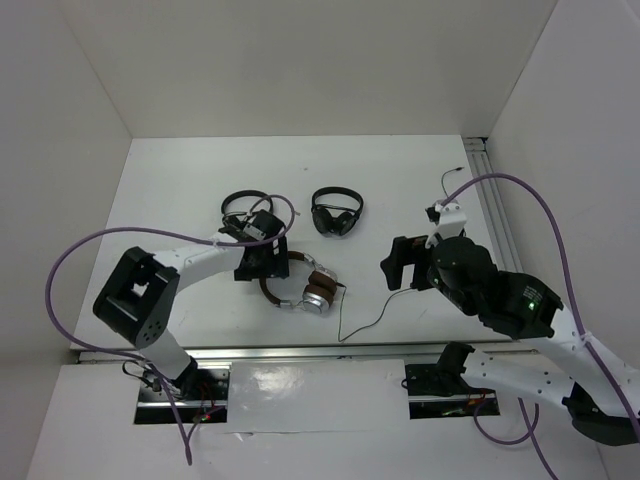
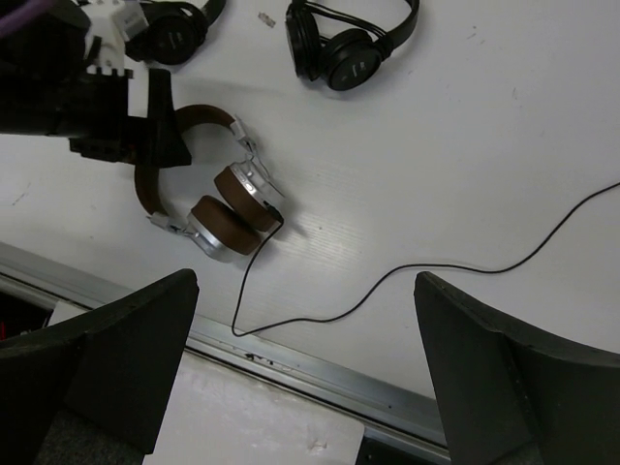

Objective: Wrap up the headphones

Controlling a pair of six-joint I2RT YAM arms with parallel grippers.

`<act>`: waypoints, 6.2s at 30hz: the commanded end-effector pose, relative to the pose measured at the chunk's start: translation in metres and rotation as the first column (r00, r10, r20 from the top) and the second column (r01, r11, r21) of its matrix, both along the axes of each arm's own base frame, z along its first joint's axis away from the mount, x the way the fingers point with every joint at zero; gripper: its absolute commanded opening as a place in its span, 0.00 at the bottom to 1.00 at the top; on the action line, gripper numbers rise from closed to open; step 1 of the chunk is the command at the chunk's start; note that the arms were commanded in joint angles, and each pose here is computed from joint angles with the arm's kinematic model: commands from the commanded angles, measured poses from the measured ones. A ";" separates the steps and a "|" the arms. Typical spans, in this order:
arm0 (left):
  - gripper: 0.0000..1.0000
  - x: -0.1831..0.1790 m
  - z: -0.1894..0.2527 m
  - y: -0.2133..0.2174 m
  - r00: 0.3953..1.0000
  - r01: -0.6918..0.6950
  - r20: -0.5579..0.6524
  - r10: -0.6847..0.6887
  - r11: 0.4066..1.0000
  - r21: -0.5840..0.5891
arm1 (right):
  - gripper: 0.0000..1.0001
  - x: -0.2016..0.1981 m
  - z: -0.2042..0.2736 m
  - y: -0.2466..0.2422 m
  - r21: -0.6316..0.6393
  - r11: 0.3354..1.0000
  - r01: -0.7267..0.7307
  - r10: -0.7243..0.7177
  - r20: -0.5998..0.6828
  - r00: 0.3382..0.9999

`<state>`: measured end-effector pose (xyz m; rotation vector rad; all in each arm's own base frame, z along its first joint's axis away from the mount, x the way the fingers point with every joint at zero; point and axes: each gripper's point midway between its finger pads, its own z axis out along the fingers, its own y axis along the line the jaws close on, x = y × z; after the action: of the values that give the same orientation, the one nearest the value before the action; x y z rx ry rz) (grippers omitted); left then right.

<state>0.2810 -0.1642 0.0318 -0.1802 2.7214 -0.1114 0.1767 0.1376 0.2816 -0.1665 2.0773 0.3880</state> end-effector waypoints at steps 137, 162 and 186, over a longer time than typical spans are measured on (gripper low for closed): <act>0.00 0.031 0.255 0.069 0.798 -0.233 0.540 -0.267 0.690 0.686 | 0.00 0.010 0.006 0.074 -0.347 0.938 0.021 0.094 0.313 0.945; 0.00 -0.053 0.213 -0.074 0.403 0.754 0.432 -0.807 0.560 0.342 | 0.00 -0.007 0.024 0.063 -0.348 0.930 0.115 0.060 0.454 0.889; 0.00 -0.117 0.218 -0.118 0.167 0.937 0.498 -0.851 0.294 0.189 | 0.00 -0.055 0.017 0.123 -0.250 0.889 -0.384 0.456 0.407 0.791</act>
<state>0.1732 -0.2583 0.2228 1.2991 1.9504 -0.4913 0.1229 0.2506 0.2944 -0.7773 1.6146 0.3827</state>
